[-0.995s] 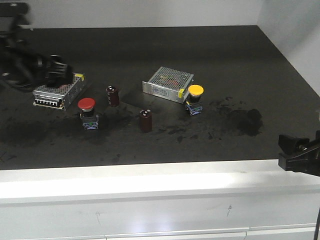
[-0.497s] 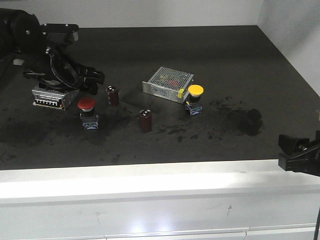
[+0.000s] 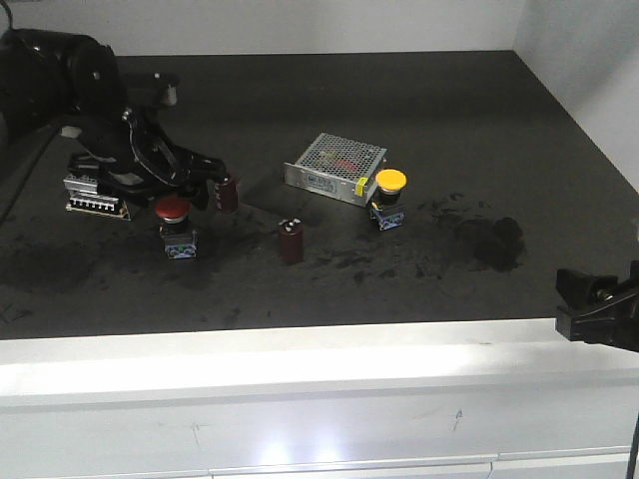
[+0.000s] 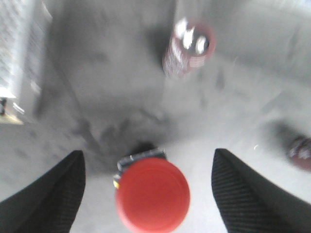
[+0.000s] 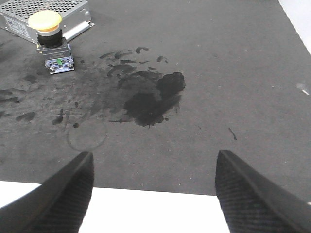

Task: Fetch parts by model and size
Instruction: 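Reach the left gripper down and grasp the red-capped button, then lift the red-capped button with the left gripper and withdraw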

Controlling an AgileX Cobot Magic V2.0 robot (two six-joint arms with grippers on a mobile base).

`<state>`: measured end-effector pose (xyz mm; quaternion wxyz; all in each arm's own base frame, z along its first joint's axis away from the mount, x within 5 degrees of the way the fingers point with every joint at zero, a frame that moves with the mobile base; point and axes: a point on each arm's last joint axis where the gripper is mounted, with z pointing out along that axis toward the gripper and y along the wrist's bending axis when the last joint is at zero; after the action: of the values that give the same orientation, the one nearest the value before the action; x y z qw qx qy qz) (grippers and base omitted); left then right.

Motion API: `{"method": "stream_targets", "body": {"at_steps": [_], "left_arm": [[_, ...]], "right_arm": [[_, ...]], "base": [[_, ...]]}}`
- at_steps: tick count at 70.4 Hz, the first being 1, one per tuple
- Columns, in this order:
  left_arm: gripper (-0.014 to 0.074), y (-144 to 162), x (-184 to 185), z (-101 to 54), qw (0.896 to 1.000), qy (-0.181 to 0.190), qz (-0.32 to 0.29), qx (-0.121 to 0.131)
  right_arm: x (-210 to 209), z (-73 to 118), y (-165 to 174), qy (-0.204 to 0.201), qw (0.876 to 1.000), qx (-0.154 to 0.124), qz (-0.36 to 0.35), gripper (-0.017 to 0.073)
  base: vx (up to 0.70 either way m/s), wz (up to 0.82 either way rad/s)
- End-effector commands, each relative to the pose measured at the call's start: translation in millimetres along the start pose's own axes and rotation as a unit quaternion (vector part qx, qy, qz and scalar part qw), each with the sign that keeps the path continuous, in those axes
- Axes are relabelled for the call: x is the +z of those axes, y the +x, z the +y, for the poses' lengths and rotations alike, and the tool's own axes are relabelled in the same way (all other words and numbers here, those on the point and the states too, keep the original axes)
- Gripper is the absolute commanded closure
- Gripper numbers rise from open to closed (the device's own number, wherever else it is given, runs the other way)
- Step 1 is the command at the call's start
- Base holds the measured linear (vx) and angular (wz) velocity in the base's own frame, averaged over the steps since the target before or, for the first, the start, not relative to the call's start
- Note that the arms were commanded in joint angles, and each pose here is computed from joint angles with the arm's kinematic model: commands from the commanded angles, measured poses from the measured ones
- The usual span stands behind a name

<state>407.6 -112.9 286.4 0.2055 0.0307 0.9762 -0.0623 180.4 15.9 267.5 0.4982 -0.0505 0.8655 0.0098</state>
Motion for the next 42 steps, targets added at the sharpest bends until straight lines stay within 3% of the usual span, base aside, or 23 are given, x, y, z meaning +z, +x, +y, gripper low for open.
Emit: {"method": "stream_targets", "body": {"at_steps": [1,15,21,28,42], "left_arm": [[0.0071,-7.7,-23.1,-4.0,0.999,0.01,-0.04,-0.01],[0.008,-6.2,-11.5,-3.5,1.0,0.007,-0.021,-0.017],[0.0125,-5.4,-8.6,-3.3,1.0,0.005,-0.014,-0.021],[0.0226,-5.6,-8.7,-3.3,0.999,0.006,-0.015,-0.028],[0.0542,-5.4,-12.0,-3.4,0.999,0.006,-0.017,-0.027]], "right_arm": [[-4.1,-0.3,-17.1,0.001,0.999,-0.007,-0.051,0.0053],[-4.1,-0.3,-17.1,0.001,0.999,-0.007,-0.051,0.0053],[-4.1,-0.3,-17.1,0.001,0.999,-0.007,-0.051,0.0053],[-4.1,-0.3,-17.1,0.001,0.999,-0.007,-0.051,0.0053],[-4.1,-0.3,-17.1,0.001,0.999,-0.007,-0.051,0.0053]], "base": [[0.0,0.0],[0.0,0.0],[0.0,0.0],[0.0,0.0],[0.0,0.0]]}}
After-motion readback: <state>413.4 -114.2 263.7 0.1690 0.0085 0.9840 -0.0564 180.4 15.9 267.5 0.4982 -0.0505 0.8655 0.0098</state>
